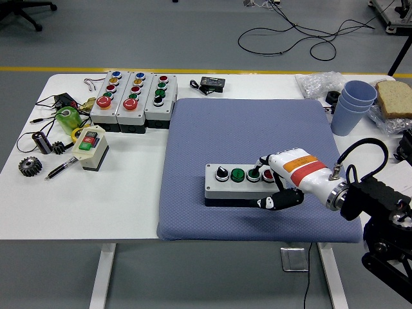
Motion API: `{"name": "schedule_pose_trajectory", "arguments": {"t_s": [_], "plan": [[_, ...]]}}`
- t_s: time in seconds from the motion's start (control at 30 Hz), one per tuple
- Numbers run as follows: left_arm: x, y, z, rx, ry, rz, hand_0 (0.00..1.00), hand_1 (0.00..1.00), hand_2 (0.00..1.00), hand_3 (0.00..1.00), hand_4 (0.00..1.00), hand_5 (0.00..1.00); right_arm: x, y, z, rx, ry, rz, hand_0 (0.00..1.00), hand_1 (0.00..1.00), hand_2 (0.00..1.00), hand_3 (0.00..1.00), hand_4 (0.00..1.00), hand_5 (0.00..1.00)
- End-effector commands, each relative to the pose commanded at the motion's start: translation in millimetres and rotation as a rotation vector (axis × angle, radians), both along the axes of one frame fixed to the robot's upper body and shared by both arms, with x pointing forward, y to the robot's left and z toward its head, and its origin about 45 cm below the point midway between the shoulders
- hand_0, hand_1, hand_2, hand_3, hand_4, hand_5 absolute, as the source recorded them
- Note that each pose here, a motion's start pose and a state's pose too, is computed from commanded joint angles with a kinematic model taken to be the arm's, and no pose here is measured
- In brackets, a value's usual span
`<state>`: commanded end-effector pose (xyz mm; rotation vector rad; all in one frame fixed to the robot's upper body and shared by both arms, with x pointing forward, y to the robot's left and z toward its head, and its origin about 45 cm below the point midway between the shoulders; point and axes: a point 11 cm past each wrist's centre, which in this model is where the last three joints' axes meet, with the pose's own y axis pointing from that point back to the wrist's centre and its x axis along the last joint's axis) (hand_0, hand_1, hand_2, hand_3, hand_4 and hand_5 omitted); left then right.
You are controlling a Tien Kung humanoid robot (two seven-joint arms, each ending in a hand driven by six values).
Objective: Pick up the button,place it on the desk,press the button,press the button
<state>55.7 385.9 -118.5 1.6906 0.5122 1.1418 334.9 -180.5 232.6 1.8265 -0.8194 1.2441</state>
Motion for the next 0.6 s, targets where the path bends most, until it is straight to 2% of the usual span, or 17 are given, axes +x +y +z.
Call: {"name": "schedule_pose_trajectory", "arguments": {"t_s": [0.27,0.5,0.53,0.57,0.6], "plan": [[-1.5,0.2,-0.2,0.001,0.005,-0.003,0.594,0.635,0.67,0.546,0.346,0.693,-1.1,-1.9,-8.2,-0.014,0.021,-0.006,0.098,0.002,0.204,0.65,0.935,0.52],[-3.0,0.1,-0.4,0.0,0.007,-0.002,0.595,0.635,0.67,0.545,0.347,0.693,2.4,-3.0,4.5,0.035,-0.024,-0.022,0.098,0.002,0.204,0.65,0.933,0.517],[-3.1,0.0,-0.4,0.0,0.006,-0.001,0.595,0.635,0.67,0.545,0.347,0.693,3.5,-4.1,10.0,0.088,-0.042,-0.038,0.098,0.002,0.204,0.65,0.933,0.517],[-3.3,-0.1,-0.5,-0.001,0.006,0.0,0.595,0.636,0.67,0.546,0.346,0.692,4.4,-5.3,13.7,0.13,-0.051,-0.05,0.155,0.002,0.265,0.653,0.888,0.476],[-3.4,-0.1,-0.5,-0.001,0.006,0.0,0.595,0.636,0.67,0.546,0.346,0.692,5.5,-6.8,17.9,0.18,-0.062,-0.068,0.155,0.002,0.265,0.653,0.888,0.476]]}}
